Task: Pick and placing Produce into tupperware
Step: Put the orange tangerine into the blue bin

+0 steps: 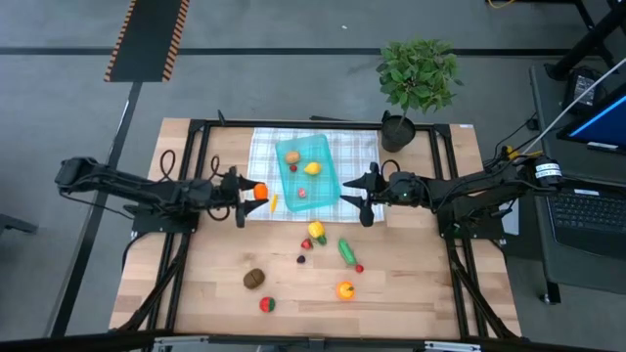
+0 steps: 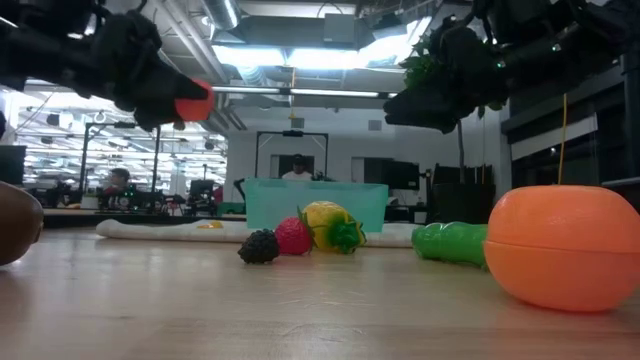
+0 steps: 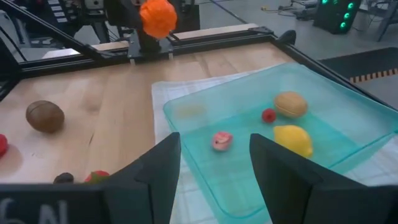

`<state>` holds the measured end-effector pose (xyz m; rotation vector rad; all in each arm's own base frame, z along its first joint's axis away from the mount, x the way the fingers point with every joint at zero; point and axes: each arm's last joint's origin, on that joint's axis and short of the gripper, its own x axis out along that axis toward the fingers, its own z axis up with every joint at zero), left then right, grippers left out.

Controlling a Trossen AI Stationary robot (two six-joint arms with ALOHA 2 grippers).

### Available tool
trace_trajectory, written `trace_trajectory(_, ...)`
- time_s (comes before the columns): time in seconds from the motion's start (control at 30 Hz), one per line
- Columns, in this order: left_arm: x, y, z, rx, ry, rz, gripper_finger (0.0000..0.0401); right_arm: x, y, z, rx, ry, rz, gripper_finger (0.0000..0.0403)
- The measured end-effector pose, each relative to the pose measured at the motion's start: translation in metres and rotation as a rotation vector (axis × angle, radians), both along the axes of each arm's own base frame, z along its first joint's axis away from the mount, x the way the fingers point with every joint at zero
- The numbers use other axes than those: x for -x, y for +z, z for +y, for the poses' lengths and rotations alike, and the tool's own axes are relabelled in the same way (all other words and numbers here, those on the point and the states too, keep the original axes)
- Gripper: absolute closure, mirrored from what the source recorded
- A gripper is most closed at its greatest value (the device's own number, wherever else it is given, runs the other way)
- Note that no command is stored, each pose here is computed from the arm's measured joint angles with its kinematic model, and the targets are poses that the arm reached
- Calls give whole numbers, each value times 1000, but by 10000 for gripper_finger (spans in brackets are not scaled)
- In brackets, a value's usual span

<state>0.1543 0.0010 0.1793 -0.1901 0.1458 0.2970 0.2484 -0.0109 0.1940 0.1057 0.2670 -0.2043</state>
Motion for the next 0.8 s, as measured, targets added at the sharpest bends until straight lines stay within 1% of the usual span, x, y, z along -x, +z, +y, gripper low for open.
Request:
trace_trajectory(0.2, -10, -8, 19, 22, 26, 26, 163, 0, 0, -7, 1, -29, -1, 208)
trace_trajectory(0.33, -20, -8, 30, 21, -2, 5, 163, 1, 0, -13, -19, -59, -5, 208)
trace_trajectory(0.47, -37, 0, 42, -4, -42, 27, 163, 2, 0, -19, -48, -93, -12, 208)
trace_trajectory(0.57, -53, 6, 52, -19, -93, 46, 163, 2, 0, -23, -49, -107, -12, 208)
trace_trajectory(0.63, -63, 9, 61, -25, -100, 61, 163, 2, 0, -24, -49, -113, -12, 208)
trace_trajectory(0.8, -88, 9, 84, 3, -107, 121, 163, 3, -1, -26, -47, -118, -2, 208)
